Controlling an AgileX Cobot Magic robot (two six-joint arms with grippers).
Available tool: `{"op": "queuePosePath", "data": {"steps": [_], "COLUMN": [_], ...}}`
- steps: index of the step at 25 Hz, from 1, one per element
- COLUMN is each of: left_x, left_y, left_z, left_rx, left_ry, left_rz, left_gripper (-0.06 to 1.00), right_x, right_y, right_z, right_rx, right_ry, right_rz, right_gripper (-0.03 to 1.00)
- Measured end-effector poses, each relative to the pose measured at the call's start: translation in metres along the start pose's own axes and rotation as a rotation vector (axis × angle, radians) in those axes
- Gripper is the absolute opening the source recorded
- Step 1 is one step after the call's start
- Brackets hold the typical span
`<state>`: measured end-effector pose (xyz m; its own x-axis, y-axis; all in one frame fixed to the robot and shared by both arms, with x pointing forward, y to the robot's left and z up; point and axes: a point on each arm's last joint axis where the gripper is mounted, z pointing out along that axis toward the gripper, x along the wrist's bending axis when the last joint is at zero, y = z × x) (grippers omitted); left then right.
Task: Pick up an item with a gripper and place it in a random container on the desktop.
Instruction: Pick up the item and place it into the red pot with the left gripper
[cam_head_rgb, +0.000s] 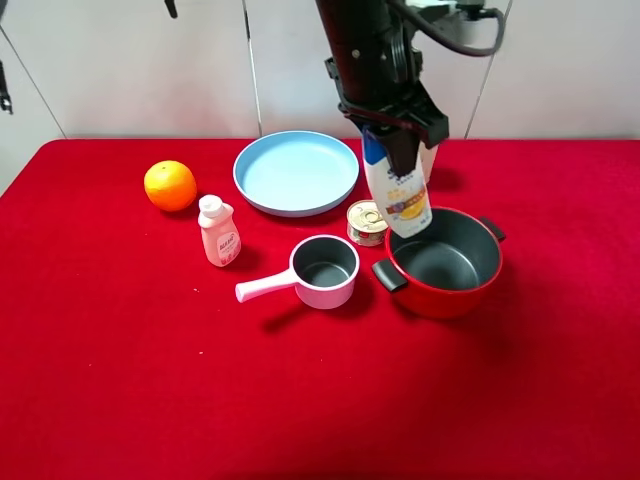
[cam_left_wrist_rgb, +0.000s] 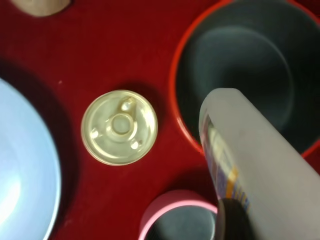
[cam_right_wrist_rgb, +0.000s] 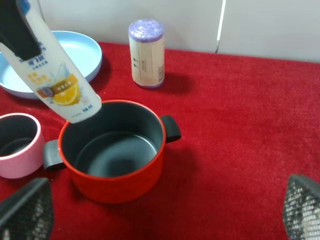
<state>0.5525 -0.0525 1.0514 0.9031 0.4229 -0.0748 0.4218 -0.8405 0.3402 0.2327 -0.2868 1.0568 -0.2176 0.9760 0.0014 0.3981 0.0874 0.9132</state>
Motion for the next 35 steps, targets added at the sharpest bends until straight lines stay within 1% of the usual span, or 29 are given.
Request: {"op": "queuePosePath", "data": {"steps": [8,15,23,31,35], "left_x": [-0.016,-0.025,-0.027,-0.025,-0.024], "left_y": [0.004,0.006,0.006,0.008,0.012], "left_z": [0.006,0.015,0.039,0.052,0.053], "left_rx": [0.004,0.02,0.059,0.037,-0.004], "left_ry": [-0.025,-0.037,-0.045,-0.037,-0.024], "left_rz": [0.062,0.098,0.108,0.12,0.131], "left_gripper": [0.37,0.37,0.37,0.37,0.37], "right_x": [0.0,0.0,0.0,0.0,0.0], "right_y": [0.0,0.0,0.0,0.0,0.0], "right_z": [0.0,0.0,0.0,0.0,0.0], "right_rx": [0.0,0.0,0.0,-0.001,-0.001], "right_ry": [0.002,0.002,0.002,0.004,0.004], "right_rz": [0.001,0.001,0.001,0.003,0.003], "right_gripper": [0.69,0.69,0.69,0.69,0.69]}}
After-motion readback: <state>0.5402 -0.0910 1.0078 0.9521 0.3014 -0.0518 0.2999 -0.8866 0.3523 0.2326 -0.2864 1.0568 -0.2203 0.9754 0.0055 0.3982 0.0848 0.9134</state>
